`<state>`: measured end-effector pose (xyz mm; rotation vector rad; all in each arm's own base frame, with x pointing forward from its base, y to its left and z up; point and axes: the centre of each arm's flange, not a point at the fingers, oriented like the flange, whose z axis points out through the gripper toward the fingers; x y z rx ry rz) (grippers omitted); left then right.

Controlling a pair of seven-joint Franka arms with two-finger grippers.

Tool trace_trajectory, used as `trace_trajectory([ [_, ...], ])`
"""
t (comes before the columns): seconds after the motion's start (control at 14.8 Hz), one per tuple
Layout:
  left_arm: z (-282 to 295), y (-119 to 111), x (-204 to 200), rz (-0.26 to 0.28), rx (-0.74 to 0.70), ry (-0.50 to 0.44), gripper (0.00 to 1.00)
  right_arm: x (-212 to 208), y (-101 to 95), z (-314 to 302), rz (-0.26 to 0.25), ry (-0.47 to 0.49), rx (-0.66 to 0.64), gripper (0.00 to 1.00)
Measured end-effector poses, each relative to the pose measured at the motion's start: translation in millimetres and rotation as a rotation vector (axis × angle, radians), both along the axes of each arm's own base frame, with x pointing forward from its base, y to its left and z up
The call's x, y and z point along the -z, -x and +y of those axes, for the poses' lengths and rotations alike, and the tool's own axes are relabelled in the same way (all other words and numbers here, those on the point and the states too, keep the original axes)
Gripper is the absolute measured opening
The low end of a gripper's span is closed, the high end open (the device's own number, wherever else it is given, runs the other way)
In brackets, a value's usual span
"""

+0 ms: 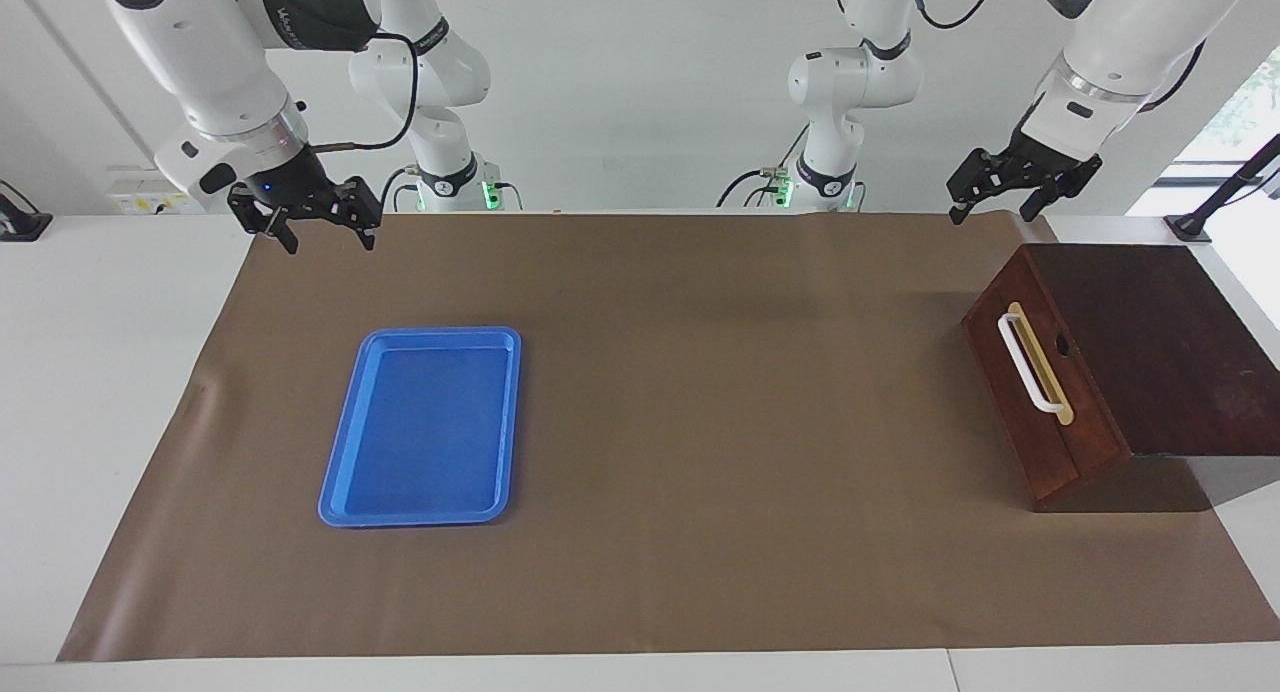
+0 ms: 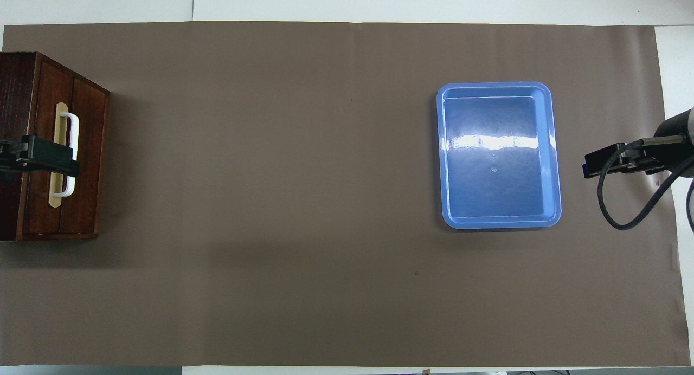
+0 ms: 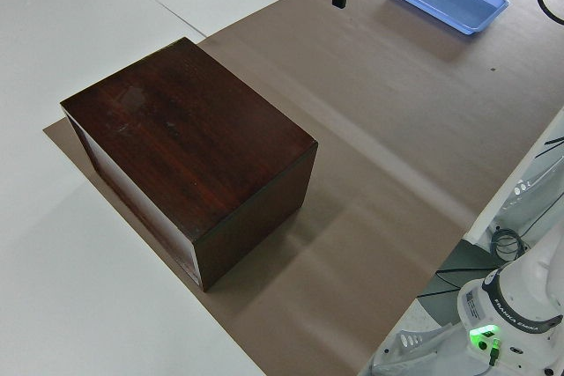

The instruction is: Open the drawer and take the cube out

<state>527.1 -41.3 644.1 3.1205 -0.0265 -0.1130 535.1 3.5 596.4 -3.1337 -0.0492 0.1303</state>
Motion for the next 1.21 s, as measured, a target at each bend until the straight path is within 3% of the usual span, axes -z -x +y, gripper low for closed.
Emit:
trace_trajectory([
  [1.01, 13, -3, 3, 0.006, -0.024, 0.001, 1.00, 0, 0.0, -9, 0.000, 0.000, 0.018, 1.00],
  [1.21, 10, -9, 8, -0.014, -0.019, -0.004, 1.00, 0, 0.0, -11, 0.000, 0.001, 0.028, 1.00],
])
